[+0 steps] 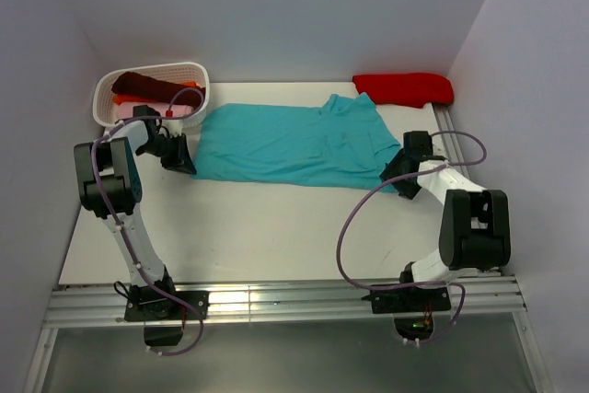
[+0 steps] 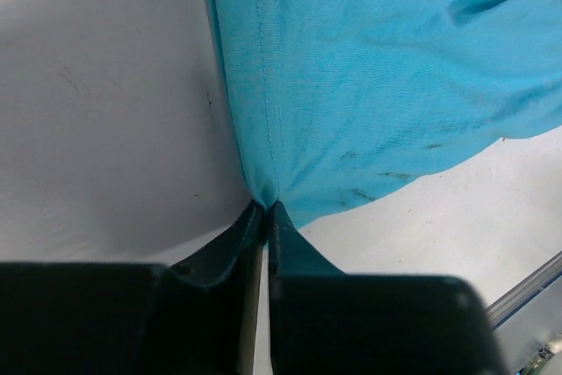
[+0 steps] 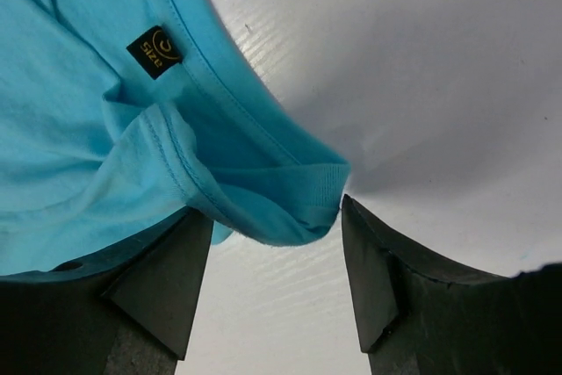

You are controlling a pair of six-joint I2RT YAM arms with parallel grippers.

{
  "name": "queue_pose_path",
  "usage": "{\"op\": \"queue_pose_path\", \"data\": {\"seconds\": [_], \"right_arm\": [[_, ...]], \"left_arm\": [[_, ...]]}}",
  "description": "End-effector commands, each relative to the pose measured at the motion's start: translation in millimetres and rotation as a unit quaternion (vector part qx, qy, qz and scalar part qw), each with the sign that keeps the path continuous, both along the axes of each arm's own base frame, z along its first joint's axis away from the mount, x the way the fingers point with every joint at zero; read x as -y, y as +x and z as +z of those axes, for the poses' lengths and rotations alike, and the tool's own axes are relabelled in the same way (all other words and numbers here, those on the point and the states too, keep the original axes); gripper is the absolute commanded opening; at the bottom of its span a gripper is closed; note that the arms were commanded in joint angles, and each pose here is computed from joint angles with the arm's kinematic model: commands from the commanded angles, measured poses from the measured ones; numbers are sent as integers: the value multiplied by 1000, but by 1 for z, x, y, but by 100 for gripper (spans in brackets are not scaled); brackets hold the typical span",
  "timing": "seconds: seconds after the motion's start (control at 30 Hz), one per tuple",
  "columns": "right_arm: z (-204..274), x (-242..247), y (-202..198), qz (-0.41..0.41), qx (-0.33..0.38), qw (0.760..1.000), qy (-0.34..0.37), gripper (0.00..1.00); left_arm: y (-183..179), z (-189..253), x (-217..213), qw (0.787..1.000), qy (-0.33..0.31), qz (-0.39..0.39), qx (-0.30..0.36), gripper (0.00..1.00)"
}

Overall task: Roll the t-shirts
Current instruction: Fold the tshirt

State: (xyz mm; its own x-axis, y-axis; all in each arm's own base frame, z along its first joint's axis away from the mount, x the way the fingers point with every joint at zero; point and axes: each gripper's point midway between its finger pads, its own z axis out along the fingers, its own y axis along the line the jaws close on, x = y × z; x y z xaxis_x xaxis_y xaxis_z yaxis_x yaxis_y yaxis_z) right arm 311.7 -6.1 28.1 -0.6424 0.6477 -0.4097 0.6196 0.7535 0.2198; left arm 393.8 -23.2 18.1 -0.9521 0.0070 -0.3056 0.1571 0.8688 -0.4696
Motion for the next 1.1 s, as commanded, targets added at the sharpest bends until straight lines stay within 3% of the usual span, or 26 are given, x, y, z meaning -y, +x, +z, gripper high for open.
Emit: {"op": "queue_pose_path", "data": {"seconds": [0.0, 0.13, 0.33, 0.47, 0.53, 0.73, 1.07], "right_arm": [[6, 10, 16, 1, 14, 1000, -17, 66], [0, 10, 13, 3, 11, 1000, -15, 58], [-4, 13, 10, 7, 3, 1000, -21, 37], [4, 16, 6, 8, 1, 1000, -30, 14], [13, 18, -1, 8, 3, 999, -37, 8], [28, 12, -26, 22, 7, 999, -29, 1], [36, -8, -64, 40, 3, 999, 9, 0]], "left_arm": [[1, -20, -9, 999, 38, -3, -10, 7], [1, -20, -6, 999, 47, -9, -8, 0], [0, -19, 2, 998, 55, -20, -3, 0], [-5, -11, 2, 997, 68, -25, 3, 0], [-7, -5, -1, 996, 80, -29, 11, 0], [-25, 8, -13, 993, 104, -47, 8, 0], [-73, 13, -36, 990, 119, -79, -18, 0]]}}
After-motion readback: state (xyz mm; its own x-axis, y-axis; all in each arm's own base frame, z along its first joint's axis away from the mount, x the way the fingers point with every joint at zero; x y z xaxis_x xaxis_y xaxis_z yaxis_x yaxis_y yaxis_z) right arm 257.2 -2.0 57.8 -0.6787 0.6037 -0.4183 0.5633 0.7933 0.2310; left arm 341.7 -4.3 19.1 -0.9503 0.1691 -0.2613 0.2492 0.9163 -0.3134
